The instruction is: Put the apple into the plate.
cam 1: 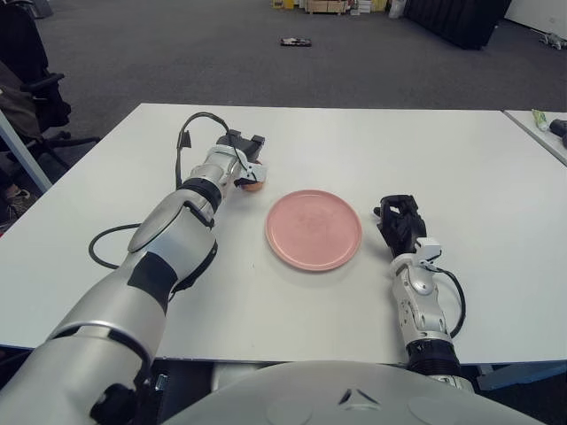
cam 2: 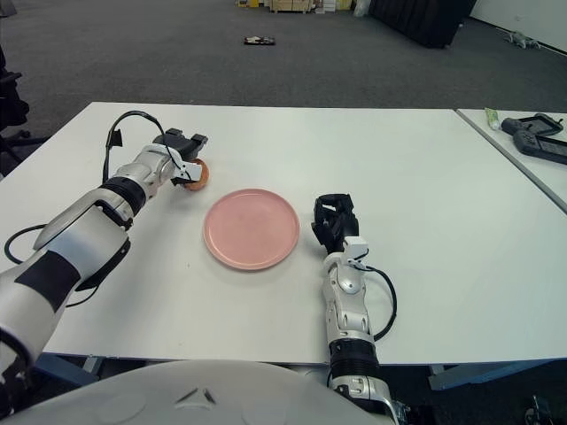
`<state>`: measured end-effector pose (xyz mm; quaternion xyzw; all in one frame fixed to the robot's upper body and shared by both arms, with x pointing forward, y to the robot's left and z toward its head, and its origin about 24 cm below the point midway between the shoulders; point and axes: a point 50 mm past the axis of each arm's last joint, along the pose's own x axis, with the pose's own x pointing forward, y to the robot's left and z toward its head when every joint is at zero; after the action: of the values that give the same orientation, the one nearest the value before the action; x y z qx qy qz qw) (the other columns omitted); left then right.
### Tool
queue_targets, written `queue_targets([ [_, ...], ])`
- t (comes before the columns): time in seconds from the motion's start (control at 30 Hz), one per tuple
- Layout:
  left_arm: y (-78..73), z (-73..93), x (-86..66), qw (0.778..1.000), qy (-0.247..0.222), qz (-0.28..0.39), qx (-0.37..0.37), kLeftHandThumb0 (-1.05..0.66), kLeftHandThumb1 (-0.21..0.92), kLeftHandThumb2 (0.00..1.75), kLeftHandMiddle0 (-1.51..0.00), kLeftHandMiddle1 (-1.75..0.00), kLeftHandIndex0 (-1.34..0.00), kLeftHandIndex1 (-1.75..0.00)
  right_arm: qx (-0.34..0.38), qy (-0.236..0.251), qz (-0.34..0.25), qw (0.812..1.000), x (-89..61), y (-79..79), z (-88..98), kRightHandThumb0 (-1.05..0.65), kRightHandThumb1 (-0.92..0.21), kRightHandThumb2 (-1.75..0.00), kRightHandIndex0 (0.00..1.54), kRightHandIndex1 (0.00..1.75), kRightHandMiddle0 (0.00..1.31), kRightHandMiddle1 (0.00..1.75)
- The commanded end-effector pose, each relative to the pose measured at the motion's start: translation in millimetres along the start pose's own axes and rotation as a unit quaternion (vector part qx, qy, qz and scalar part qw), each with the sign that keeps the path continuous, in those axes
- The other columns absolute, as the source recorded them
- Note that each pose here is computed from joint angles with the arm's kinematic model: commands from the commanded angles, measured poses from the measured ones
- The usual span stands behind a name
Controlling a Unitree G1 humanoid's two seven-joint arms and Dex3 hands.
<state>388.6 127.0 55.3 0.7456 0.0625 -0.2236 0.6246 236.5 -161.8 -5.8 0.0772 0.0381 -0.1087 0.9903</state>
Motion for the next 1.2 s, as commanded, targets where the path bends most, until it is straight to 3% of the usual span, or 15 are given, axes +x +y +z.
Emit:
queue_targets([
  [0.0, -4.8, -0.9, -0.2, 1.0, 0.006, -0.014, 0.0, -0.74, 0.47, 0.89, 0.0, -0.59, 0.0, -0.27, 0.003, -0.002, 0.001, 1.0, 0.3, -0.1, 3.1, -0.35, -0.92, -0.53, 0.44, 1.37, 0.2, 1.75],
  [0.1, -12.8, 0.2, -0.6, 1.0, 0.008, -0.025, 0.007, -0.73, 0.46, 0.9, 0.0, -0.65, 0.0, -0.31, 0.002, 0.001, 0.0, 1.0, -0.3, -0.1, 3.1, -0.35, -0.92, -0.53, 0.43, 1.37, 0.2, 1.75],
  [0.2, -9.6, 0.5, -0.3, 0.999, 0.007, -0.032, 0.017, -0.73, 0.46, 0.9, 0.0, -0.64, 0.0, -0.31, 0.0, 0.001, -0.001, 1.0, -0.7, 0.4, 3.4, -0.35, -0.92, -0.53, 0.43, 1.37, 0.19, 1.75],
  [0.27, -13.2, 3.7, -0.1, 0.998, 0.003, -0.044, 0.055, -0.75, 0.49, 0.89, 0.0, -0.58, 0.0, -0.24, 0.004, -0.001, -0.005, 1.0, -1.5, 2.3, 4.2, -0.35, -0.92, -0.53, 0.43, 1.38, 0.19, 1.75],
  [0.5, -18.0, 7.8, -0.1, 0.993, -0.006, -0.052, 0.106, -0.76, 0.53, 0.86, 0.0, -0.64, 0.0, -0.22, 0.006, -0.003, -0.006, 1.0, -2.0, 4.4, 5.1, -0.35, -0.9, -0.56, 0.45, 1.38, 0.21, 1.75],
  [0.83, -19.8, 9.2, -0.2, 0.991, -0.012, -0.052, 0.125, -0.7, 0.51, 0.87, 0.0, -0.9, 0.0, -0.41, 0.008, 0.003, -0.009, 1.0, -1.7, 5.5, 5.2, -0.35, -0.89, -0.57, 0.45, 1.38, 0.21, 1.75],
  [1.17, -21.8, 11.4, -0.3, 0.99, -0.02, -0.045, 0.129, -0.58, 0.37, 1.03, 0.0, -1.09, 0.0, -0.65, 0.012, 0.004, -0.012, 1.0, -1.4, 4.9, 5.7, -0.35, -0.89, -0.58, 0.45, 1.38, 0.21, 1.75],
])
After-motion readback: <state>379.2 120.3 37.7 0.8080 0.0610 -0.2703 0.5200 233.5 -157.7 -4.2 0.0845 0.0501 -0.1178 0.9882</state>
